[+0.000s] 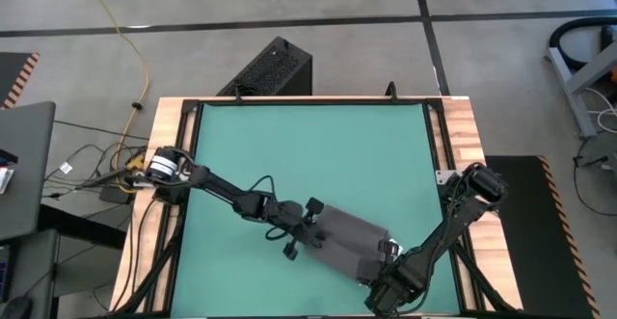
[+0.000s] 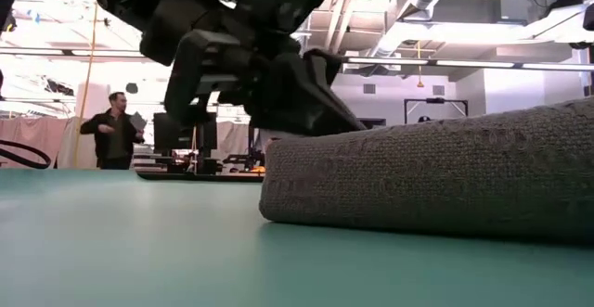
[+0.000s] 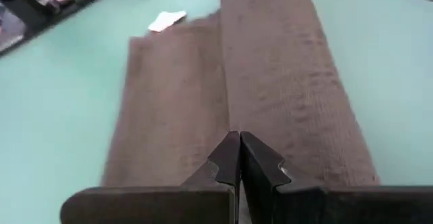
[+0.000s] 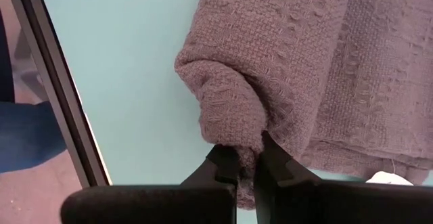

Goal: Roll towel into tight, uniform cylinder
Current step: Roll the gray towel

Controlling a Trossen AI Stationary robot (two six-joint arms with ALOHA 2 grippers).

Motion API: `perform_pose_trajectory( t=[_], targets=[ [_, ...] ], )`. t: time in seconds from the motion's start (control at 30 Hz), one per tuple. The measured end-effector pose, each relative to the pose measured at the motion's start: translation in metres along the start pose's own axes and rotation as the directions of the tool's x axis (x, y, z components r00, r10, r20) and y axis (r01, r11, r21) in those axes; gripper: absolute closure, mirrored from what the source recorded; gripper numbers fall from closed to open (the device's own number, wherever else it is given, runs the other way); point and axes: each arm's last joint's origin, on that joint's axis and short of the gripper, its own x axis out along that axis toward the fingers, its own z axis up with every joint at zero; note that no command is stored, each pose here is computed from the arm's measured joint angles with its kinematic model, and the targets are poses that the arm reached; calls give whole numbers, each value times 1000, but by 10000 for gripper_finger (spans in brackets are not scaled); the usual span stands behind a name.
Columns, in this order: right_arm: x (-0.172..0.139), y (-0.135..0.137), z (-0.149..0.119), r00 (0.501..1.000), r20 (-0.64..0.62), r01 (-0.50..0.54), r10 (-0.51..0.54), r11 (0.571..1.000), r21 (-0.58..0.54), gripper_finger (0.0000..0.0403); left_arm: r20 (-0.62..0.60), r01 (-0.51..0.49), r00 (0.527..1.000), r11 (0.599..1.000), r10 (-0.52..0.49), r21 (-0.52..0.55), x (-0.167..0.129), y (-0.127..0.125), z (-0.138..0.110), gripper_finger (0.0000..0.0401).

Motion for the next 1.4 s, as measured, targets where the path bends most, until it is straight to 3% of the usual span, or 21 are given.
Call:
perform_pose_trajectory(
  t=[0.13, 0.3, 0.57, 0.67, 0.77, 0.97, 1.13, 1.4],
  targets=[
    [0, 0, -1, 1000, -1, 2, -2, 1000, -16, 375, -6, 70, 998, 997, -70, -12, 1, -1, -4, 401],
    [0, 0, 0, 1000, 4, 5, -5, 1000, -18, 375, -8, 73, 997, 997, -73, -29, 2, -2, -5, 401],
    [-2, 6, -5, 998, 54, -7, 10, 999, -48, 375, -32, 104, 994, 992, -106, -69, 28, -7, -25, 401],
    [-3, 8, -8, 997, 75, -12, 11, 1000, 7, 375, -60, 125, 989, 987, -132, -102, 35, -11, -33, 401],
    [-4, 7, -10, 998, 61, -3, -6, 990, 140, 375, -76, 143, 985, 976, -157, -164, 35, -8, -34, 401],
    [-4, 8, -9, 998, 57, -23, 7, 959, 281, 375, -92, 219, 961, 921, -261, -323, 29, -8, -34, 401],
    [-2, -1, -8, 999, -44, 37, -20, 912, 408, 375, -55, 294, 932, 836, -358, -463, 29, -14, -33, 401],
    [0, -14, 5, 994, -94, 92, -55, 890, 447, 375, -50, 304, 923, 806, -381, -508, 29, -24, -29, 401]
  ],
)
